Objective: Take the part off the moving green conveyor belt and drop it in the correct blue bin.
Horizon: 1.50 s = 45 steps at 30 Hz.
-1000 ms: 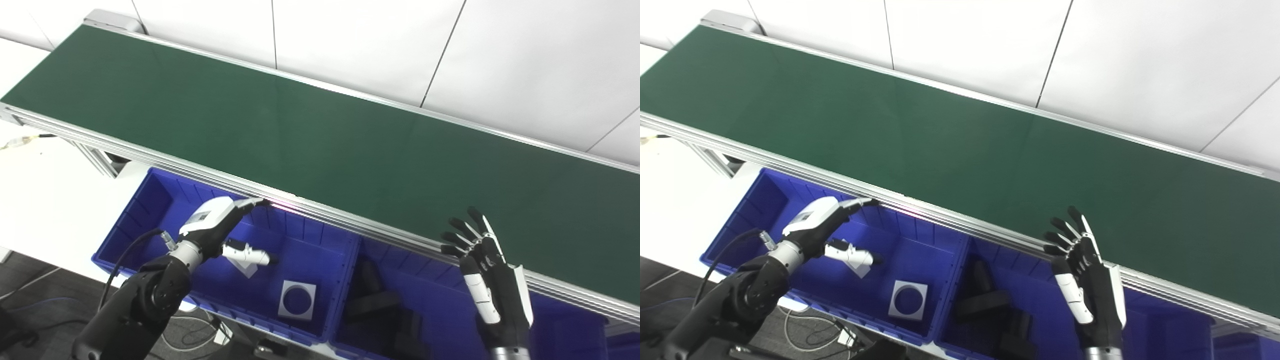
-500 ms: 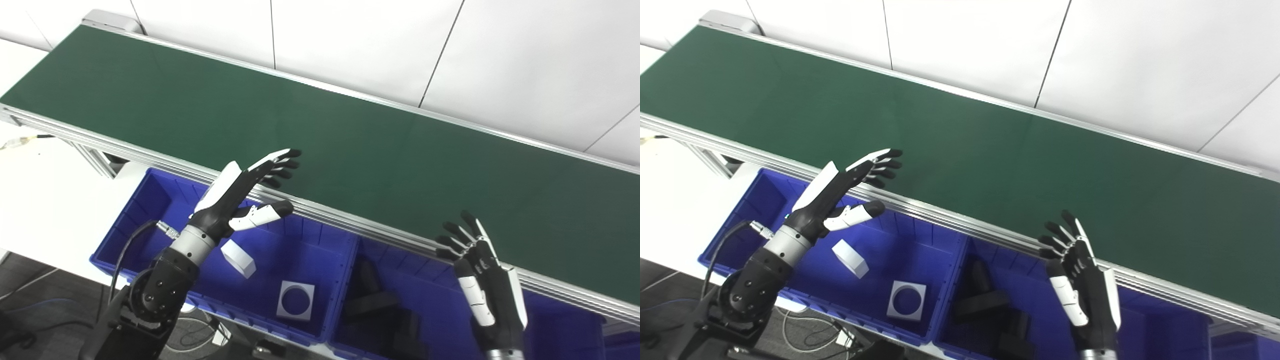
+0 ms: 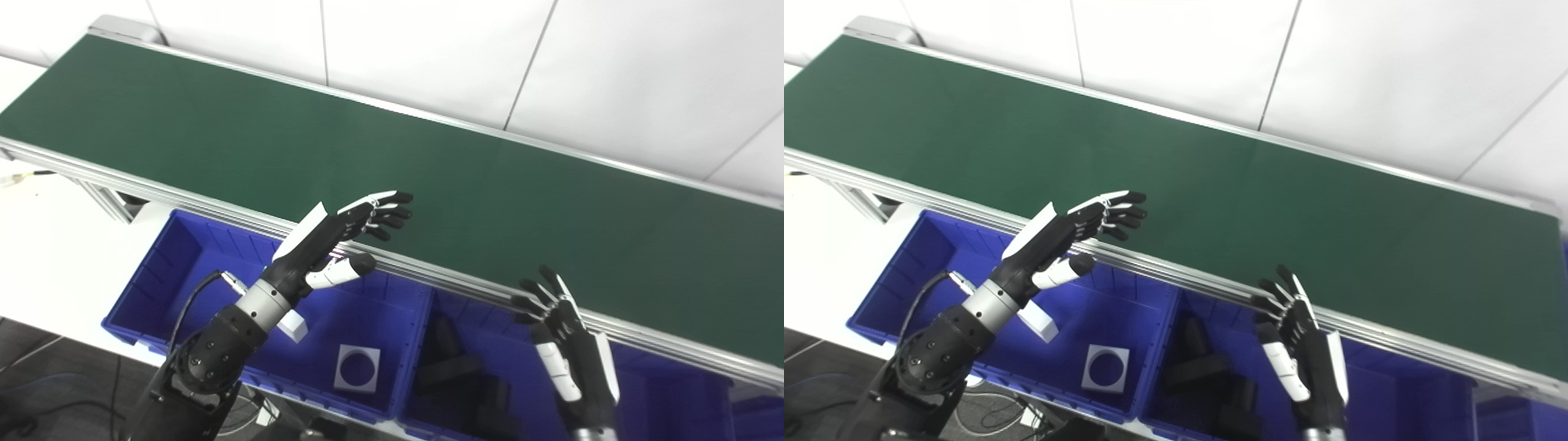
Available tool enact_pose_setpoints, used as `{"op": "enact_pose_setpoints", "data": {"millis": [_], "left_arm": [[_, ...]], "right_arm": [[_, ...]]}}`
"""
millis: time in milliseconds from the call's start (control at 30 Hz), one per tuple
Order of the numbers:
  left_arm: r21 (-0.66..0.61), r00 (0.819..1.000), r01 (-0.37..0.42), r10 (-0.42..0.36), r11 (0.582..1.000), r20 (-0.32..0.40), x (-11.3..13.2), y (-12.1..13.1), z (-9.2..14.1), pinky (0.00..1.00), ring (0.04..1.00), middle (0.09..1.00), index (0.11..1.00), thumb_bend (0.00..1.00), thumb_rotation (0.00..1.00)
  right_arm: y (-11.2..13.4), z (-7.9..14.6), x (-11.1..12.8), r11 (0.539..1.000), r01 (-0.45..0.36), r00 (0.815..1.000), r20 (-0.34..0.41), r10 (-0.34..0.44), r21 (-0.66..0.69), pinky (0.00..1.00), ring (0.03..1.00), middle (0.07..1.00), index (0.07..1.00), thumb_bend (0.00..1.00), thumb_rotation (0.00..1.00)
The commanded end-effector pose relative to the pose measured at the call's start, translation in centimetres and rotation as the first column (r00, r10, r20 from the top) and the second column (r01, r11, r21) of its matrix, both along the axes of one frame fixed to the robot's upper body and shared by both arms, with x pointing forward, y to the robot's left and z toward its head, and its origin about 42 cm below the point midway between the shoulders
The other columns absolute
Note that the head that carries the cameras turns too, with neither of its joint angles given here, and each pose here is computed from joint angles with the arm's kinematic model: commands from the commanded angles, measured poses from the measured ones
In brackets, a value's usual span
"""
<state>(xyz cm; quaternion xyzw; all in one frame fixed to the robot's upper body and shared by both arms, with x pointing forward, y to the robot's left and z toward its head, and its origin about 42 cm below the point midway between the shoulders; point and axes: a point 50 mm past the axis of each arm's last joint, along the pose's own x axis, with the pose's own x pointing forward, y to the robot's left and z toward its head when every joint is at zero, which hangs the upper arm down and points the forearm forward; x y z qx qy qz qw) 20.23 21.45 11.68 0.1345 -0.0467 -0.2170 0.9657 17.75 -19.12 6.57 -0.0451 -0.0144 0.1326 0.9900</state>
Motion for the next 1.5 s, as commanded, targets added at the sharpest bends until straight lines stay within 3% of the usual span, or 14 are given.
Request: {"op": "enact_pose_setpoints", "data": {"millis": [0, 300, 467, 700, 933, 1467], "left_arm": [[-0.045, 0.998, 0.021, -0.019, 0.999, 0.052, 0.7, -0.3, 0.5, 0.71, 0.769, 0.805, 0.854, 0.84, 0.9], [-0.224, 0.997, 0.015, -0.03, 0.974, -0.066, 0.6, -0.3, -2.9, 0.66, 0.723, 0.77, 0.833, 0.78, 0.84], [-0.245, 0.994, 0.014, -0.039, 0.969, -0.099, 0.1, 0.2, -4.6, 0.66, 0.704, 0.751, 0.794, 0.71, 0.86], [-0.266, 0.991, -0.004, -0.032, 0.964, -0.13, -0.2, 0.8, -5.6, 0.66, 0.7, 0.729, 0.753, 0.69, 0.81], [-0.273, 0.989, -0.01, -0.031, 0.962, -0.143, 0.0, 1.3, -6.3, 0.68, 0.713, 0.728, 0.74, 0.76, 0.78], [-0.245, 0.994, -0.004, -0.024, 0.969, -0.111, 0.0, 0.6, -6.0, 0.69, 0.743, 0.78, 0.789, 0.79, 0.75]], "right_arm": [[0.7, 0.7, 0.1, 1.0, -0.005, 0.997, 0.081, 0.004, 0.019, 0.68, 0.771, 0.848, 0.936, 0.67, 0.77], [2.1, -0.1, -0.5, 1.0, -0.01, 0.997, 0.082, 0.01, -0.004, 0.69, 0.774, 0.846, 0.926, 0.67, 0.76], [2.6, -0.5, -0.7, 1.0, 0.001, 0.997, 0.074, 0.0, -0.012, 0.7, 0.777, 0.843, 0.921, 0.69, 0.78], [3.0, -0.6, -0.5, 1.0, 0.008, 0.997, 0.075, -0.007, -0.009, 0.69, 0.768, 0.834, 0.914, 0.68, 0.77], [3.4, -0.9, -0.1, 1.0, 0.01, 0.997, 0.071, -0.009, -0.01, 0.69, 0.762, 0.828, 0.906, 0.66, 0.77], [3.1, -1.0, -0.3, 1.0, 0.015, 0.997, 0.073, -0.014, -0.011, 0.69, 0.76, 0.823, 0.906, 0.66, 0.78]]}}
